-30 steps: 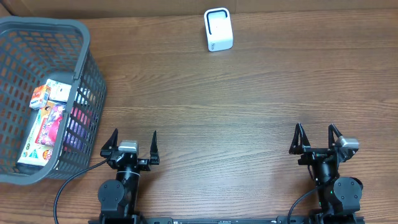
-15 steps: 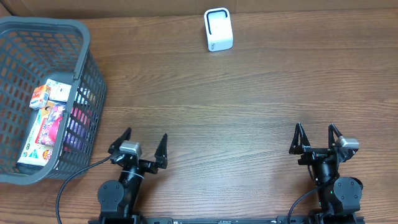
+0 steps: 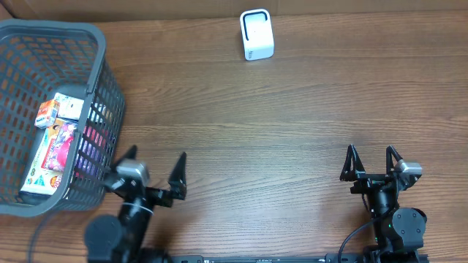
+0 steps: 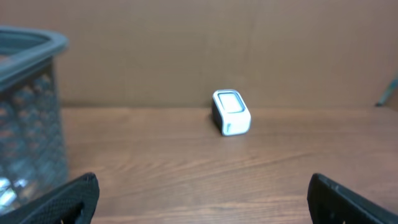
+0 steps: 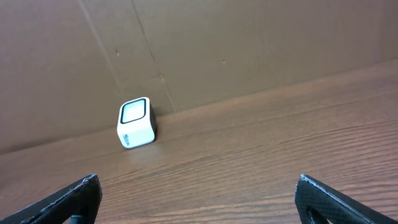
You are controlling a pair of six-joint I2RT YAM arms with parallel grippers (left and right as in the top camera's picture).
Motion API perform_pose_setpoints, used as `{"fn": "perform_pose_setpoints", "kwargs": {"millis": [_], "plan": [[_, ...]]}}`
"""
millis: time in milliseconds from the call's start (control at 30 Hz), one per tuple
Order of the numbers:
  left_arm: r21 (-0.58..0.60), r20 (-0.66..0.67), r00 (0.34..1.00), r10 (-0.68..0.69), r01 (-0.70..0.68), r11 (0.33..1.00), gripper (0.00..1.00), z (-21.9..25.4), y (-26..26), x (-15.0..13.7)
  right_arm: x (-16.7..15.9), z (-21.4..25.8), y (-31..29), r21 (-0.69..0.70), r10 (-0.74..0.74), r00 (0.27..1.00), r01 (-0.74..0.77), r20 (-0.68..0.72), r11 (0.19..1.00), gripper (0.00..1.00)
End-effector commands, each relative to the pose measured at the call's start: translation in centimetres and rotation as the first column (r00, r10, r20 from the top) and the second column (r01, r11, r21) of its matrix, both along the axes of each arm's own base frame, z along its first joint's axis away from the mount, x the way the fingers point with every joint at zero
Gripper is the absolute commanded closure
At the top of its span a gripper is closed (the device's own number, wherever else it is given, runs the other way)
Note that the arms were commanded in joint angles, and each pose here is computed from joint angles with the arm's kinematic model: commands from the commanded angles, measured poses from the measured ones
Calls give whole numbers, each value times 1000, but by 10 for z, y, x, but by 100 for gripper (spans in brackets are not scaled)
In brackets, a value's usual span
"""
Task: Scan the item barcode
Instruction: 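Move the left gripper over the grey basket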
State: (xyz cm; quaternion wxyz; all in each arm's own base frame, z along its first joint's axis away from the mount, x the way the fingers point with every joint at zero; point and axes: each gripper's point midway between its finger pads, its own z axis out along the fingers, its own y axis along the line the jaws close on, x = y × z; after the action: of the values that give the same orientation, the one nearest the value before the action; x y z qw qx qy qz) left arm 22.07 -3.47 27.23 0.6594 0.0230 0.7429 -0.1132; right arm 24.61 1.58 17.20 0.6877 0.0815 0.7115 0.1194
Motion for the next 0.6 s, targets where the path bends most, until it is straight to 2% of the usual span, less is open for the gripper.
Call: {"fn": "perform_pose_setpoints", "kwargs": {"millis": [0, 167, 300, 400, 467, 567], "plan": [[5, -37, 995, 94, -94, 996, 0, 64, 16, 14, 0, -2, -1, 9, -5, 1000, 5, 4, 1000, 0], [61, -188, 953, 240, -233, 971, 0, 144, 44, 45, 0, -2, -1, 9, -5, 1000, 5, 4, 1000, 0], [156, -249, 923, 293, -260, 953, 0, 194, 66, 69, 0, -1, -1, 9, -5, 1000, 5, 5, 1000, 0], [185, -366, 875, 317, -265, 946, 0, 193, 77, 74, 0, -2, -1, 9, -5, 1000, 5, 4, 1000, 0], [264, -394, 848, 354, -264, 928, 0, 190, 86, 78, 0, -1, -1, 9, -5, 1000, 5, 5, 1000, 0], [176, -444, 760, 475, -446, 878, 0, 182, 117, 84, 0, -2, -1, 9, -5, 1000, 5, 4, 1000, 0]]}}
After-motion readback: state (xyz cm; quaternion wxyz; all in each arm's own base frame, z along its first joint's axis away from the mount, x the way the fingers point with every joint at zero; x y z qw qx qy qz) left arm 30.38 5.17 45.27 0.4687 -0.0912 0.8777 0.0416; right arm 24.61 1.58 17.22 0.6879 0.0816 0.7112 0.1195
